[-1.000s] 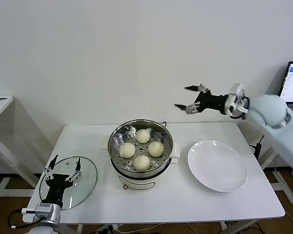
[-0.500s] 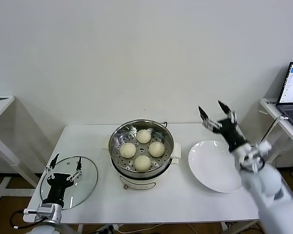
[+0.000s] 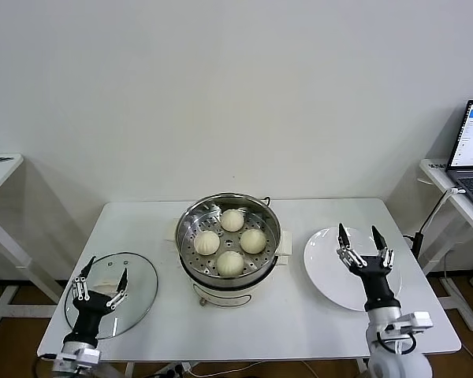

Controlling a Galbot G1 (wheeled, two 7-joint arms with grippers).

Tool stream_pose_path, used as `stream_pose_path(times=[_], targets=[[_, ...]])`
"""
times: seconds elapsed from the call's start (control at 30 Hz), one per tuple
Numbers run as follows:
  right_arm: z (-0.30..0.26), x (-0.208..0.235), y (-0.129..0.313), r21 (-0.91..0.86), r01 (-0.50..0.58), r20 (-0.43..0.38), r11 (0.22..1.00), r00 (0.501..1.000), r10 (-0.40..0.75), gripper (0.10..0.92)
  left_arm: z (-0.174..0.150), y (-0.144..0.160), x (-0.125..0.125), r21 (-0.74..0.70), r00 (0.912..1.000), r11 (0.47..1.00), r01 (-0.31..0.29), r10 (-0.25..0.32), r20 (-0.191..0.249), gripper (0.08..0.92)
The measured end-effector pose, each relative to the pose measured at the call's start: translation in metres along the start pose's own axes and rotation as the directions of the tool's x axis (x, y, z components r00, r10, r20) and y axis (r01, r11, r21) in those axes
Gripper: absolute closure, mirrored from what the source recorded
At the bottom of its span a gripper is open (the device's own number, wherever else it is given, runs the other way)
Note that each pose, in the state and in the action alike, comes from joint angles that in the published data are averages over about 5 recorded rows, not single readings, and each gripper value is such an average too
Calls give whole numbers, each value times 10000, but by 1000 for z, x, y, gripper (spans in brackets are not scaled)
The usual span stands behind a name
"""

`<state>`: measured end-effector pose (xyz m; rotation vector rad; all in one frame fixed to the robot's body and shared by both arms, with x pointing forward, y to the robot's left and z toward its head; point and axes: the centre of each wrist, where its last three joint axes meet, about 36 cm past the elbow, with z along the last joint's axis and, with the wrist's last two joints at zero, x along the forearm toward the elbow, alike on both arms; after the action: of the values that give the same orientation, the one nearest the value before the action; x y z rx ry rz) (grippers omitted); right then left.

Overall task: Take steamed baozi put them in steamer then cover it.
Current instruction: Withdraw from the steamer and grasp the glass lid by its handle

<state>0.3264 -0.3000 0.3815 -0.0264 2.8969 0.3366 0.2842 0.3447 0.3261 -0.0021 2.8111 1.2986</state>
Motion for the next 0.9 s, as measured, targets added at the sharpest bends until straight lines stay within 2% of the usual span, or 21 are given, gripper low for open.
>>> stream_pose_path(times=[0.17, 0.4, 0.6, 0.9], targets=[[11, 10, 7, -113, -298, -37, 9995, 9995, 298, 200, 29, -4, 8, -2507, 9998, 9679, -164, 185, 62, 177], [21, 17, 13, -217, -499, -85, 9985, 9987, 497, 200, 58, -9, 17, -4896, 9973, 8695, -648, 735, -14, 177], [27, 20, 16, -267, -590, -114, 9979, 9982, 587, 200, 73, -12, 16, -5797, 9945, 8096, -922, 1043, -125, 177], [33, 22, 17, -294, -683, -143, 9972, 9976, 679, 200, 88, -14, 5, -6391, 9933, 7616, -1074, 1098, -360, 177]])
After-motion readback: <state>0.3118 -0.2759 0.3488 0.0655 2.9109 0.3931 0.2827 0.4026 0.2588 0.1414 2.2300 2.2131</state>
